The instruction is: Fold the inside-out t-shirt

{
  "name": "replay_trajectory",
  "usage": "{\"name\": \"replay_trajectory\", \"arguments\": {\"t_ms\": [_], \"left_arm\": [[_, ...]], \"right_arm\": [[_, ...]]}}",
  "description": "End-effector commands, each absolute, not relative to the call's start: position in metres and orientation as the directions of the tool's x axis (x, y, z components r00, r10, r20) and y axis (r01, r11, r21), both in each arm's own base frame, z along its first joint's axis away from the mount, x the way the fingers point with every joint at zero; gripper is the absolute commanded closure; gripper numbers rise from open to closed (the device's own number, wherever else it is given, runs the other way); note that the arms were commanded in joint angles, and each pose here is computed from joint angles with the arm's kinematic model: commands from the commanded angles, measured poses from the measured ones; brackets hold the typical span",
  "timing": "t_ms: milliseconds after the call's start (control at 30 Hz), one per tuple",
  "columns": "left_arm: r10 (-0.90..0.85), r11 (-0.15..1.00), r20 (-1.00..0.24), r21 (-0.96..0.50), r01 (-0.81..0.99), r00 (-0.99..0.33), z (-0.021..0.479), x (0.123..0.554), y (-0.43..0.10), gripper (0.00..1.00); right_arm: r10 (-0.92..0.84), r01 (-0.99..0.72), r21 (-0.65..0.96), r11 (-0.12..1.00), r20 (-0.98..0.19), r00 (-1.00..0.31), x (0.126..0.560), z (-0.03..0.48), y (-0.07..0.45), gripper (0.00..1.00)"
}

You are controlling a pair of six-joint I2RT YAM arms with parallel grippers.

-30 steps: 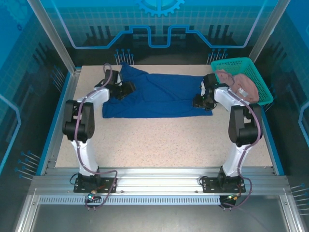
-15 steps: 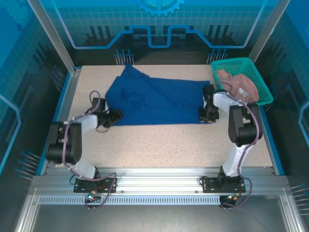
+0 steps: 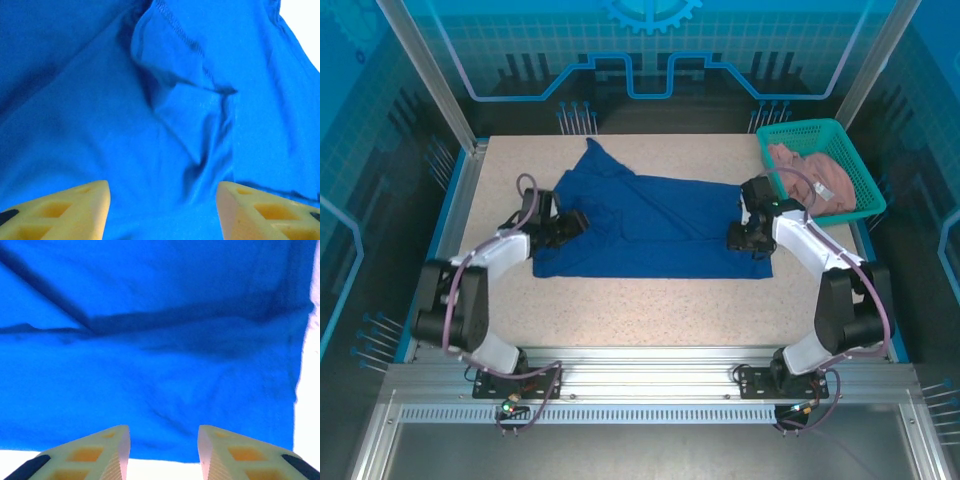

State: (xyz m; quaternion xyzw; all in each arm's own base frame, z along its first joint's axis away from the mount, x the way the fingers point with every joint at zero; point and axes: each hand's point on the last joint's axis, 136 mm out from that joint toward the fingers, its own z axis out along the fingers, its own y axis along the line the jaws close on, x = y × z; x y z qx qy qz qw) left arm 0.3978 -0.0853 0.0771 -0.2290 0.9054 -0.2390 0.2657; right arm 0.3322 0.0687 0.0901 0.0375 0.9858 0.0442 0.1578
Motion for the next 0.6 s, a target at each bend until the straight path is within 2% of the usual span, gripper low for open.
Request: {"name": "replay_trajectory", "arguments": {"t_ms": [0, 400, 567], "left_arm": [[-0.538, 0.764, -0.345, -0.586, -0.271, -0.769, 0.069, 0.426, -0.097, 0.41], [-0.497, 0.738, -0.317, -0.644, -0.201, -0.808, 0.052, 0.518, -0.141, 0.41], [-0.475, 0.722, -0.349, -0.679, -0.131, -0.808, 0.076, 0.542, -0.156, 0.40]], "right_arm": [[0.087, 0.041, 0.152, 0.987, -0.311, -0.946, 0.343, 0.089, 0.087, 0.59], [0.085, 0.035, 0.170, 0.985, -0.301, -0.950, 0.335, 0.081, 0.090, 0.59], [0.083, 0.025, 0.181, 0.983, -0.320, -0.944, 0.341, 0.085, 0.093, 0.59]]}}
